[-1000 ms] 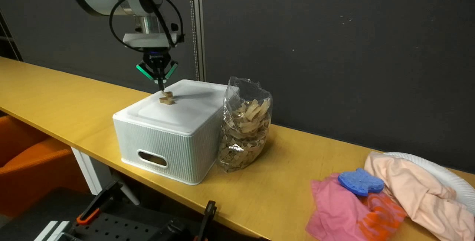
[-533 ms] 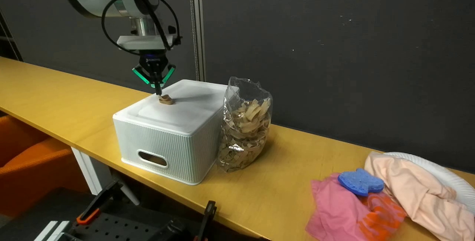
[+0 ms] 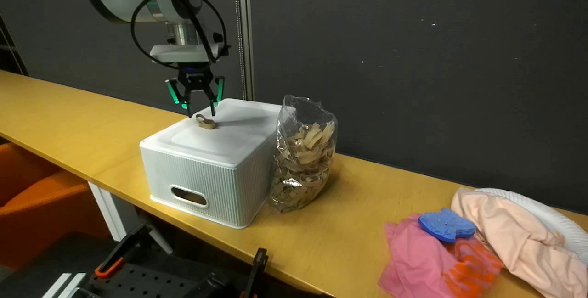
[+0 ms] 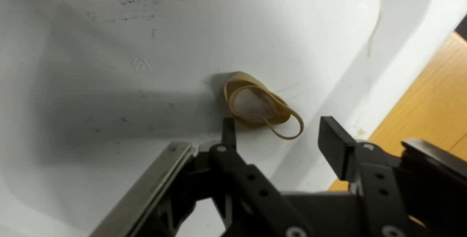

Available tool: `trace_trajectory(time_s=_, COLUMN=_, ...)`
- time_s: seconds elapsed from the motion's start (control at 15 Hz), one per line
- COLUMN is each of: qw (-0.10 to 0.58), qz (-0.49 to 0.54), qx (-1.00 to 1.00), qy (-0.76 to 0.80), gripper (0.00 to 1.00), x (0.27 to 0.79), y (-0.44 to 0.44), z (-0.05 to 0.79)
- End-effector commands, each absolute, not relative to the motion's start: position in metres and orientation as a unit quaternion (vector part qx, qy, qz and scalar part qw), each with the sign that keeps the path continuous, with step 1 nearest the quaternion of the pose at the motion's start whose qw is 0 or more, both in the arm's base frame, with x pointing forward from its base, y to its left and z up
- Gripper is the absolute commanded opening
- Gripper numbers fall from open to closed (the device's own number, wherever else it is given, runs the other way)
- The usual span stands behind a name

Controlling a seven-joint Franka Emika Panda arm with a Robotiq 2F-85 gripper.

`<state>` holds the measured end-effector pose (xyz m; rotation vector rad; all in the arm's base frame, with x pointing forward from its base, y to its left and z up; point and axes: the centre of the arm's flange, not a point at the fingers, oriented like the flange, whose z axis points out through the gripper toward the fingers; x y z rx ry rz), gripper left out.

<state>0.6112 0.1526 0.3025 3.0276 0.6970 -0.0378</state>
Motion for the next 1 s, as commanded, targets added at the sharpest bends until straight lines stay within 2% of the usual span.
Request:
trace_trajectory(time_s=0.0, qw=0.024, qz=-0.017, qx=0.976, qy=0.218, gripper=0.7, x=0.608, y=0.151, z=0.299)
trace_trajectory(time_s=0.2, qw=0.023, qz=-0.022, qx=0.976, qy=0.217, gripper=0.66, x=0.606, y=0.149, z=0.292)
trace_trajectory(time_s=0.27, qw=0.023, qz=-0.024, qx=0.976, qy=0.216, gripper=0.6, x=0.603, y=0.148, z=0.288)
trace_trajectory(time_s=0.4, qw=0.023, qz=-0.028, qx=0.976, qy=0.216, gripper=0.64, x=0.602, y=0.147, z=0.285)
trace_trajectory(time_s=0.53, qw=0.022, qz=-0.029, qx=0.976, qy=0.214, gripper=0.62, x=0.602, y=0.145, z=0.286)
trace_trajectory(time_s=0.6, qw=0.022, qz=-0.028, qx=0.976, qy=0.213, gripper=0.38, x=0.602, y=0.145, z=0.285)
trace_trajectory(time_s=0.67, qw=0.022, qz=-0.028, qx=0.976, qy=0.213, gripper=0.36, x=0.602, y=0.144, z=0.285)
trace_trajectory(time_s=0.93, qw=0.022, qz=-0.028, qx=0.977, qy=0.212, gripper=0.05, x=0.6, y=0.145, z=0.287)
